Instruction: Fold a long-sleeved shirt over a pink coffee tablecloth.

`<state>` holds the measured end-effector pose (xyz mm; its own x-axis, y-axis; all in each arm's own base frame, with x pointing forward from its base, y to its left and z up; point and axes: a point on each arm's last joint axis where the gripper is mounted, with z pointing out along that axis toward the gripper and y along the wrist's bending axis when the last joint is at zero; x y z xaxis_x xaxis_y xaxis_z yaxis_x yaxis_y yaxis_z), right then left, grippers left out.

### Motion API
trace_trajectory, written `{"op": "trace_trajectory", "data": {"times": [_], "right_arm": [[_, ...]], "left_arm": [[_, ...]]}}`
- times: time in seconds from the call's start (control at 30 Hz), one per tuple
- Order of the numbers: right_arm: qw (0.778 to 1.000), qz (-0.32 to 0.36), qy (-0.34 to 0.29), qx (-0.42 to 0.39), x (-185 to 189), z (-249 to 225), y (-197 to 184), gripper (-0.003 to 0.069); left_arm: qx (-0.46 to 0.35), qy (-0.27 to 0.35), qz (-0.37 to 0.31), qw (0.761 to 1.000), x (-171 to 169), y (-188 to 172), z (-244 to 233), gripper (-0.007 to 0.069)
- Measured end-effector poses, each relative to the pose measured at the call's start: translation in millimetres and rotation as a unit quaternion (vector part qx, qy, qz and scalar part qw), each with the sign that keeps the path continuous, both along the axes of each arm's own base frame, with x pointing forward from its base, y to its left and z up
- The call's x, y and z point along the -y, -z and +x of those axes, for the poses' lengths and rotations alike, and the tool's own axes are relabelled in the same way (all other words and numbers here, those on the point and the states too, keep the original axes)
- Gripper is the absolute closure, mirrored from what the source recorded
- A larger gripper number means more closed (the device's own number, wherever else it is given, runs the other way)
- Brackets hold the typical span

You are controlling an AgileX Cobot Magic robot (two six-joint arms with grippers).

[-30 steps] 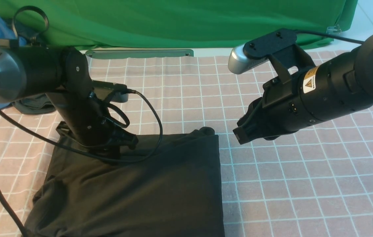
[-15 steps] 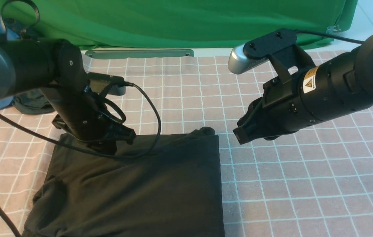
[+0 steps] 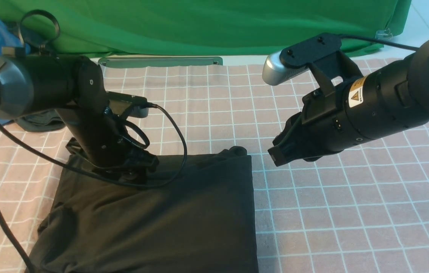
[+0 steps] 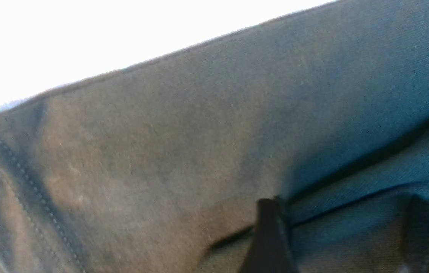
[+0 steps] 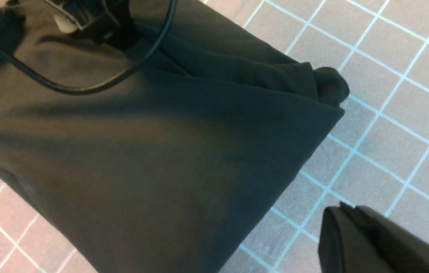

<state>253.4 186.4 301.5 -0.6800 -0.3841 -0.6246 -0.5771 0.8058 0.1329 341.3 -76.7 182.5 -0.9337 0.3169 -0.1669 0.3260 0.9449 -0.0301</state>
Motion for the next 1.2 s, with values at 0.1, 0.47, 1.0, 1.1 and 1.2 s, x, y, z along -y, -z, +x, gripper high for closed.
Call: {"op": "trace_trajectory", "data": {"times": [0.1,0.47,1.0,1.1,1.2], "right_arm": [[1.0,0.0,0.0,0.0,0,0,0,0.0606],[1.0,0.0,0.0,0.0,0,0,0,0.0604],[1.0,0.0,0.0,0.0,0,0,0,0.0602],[1.0,0.0,0.0,0.0,0,0,0,0.0599],[1.0,0.0,0.0,0.0,0,0,0,0.0595]], "left_arm": [[0.001,0.008,0.002,1.0,0,1,0,0.0146],[-0.035,0.031,0.009,0.999,-1,5,-5,0.0566],[0.019,-0.036,-0.008,0.999,-3,-33,-12,0.0601],[0.024,-0.064,0.005,0.998,-8,-35,-12,0.0601],[0.027,-0.087,0.011,0.996,-15,-35,-10,0.06]]}}
